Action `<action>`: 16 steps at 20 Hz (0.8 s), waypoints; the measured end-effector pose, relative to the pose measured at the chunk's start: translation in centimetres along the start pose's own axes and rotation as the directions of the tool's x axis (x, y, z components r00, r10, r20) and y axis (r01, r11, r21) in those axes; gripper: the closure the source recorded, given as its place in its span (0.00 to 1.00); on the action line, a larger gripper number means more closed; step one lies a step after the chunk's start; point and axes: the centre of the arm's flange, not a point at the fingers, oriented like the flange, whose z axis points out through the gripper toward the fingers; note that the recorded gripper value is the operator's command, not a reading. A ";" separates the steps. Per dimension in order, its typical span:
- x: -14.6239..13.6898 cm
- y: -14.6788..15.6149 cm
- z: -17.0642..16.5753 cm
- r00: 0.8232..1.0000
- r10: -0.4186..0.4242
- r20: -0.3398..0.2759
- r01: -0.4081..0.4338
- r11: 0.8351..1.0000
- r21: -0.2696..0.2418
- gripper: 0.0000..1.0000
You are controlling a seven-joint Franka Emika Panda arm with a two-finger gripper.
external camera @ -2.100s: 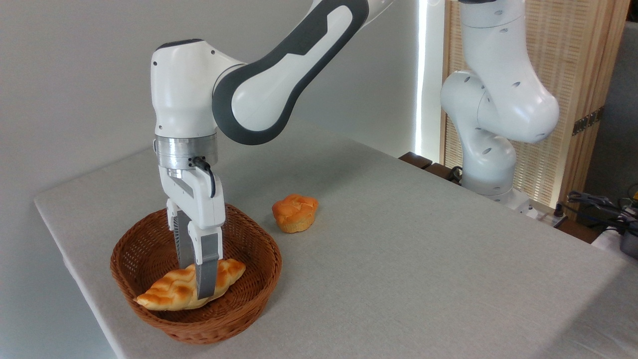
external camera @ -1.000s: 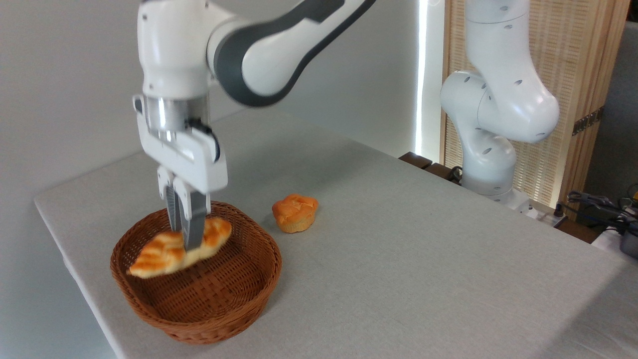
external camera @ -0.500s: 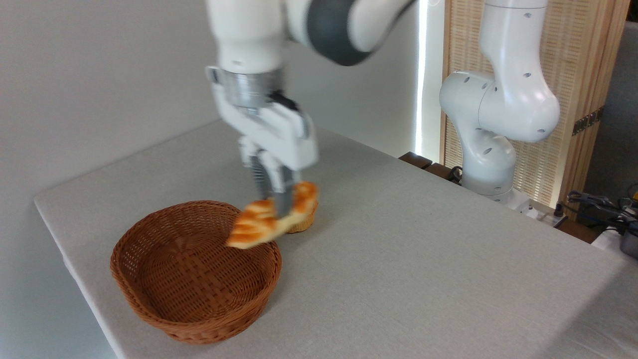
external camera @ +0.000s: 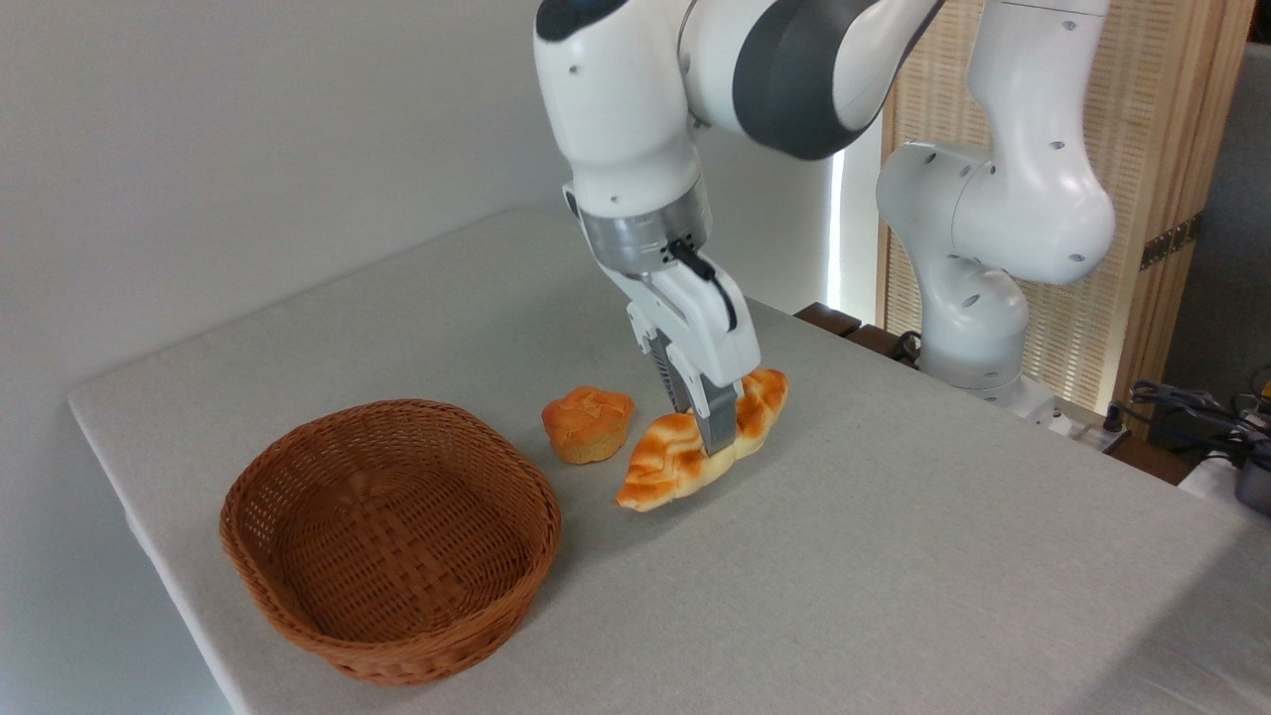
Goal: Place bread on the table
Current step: 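Lift the bread roll out of the basket and carry it beside the orange bun, then lower the bread roll onto the table and open the gripper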
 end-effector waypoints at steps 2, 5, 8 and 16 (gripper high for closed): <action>1.0 0.0 0.8 1.000 0.018 0.009 -0.018 1.000 -0.004 0.22; 3.2 0.1 2.1 0.998 0.057 0.020 -0.057 0.998 -0.001 0.06; 3.5 -0.2 2.7 0.998 0.060 0.028 -0.060 0.998 -0.008 0.00; 3.4 -0.7 2.4 0.999 0.047 0.024 -0.047 0.999 -0.003 0.00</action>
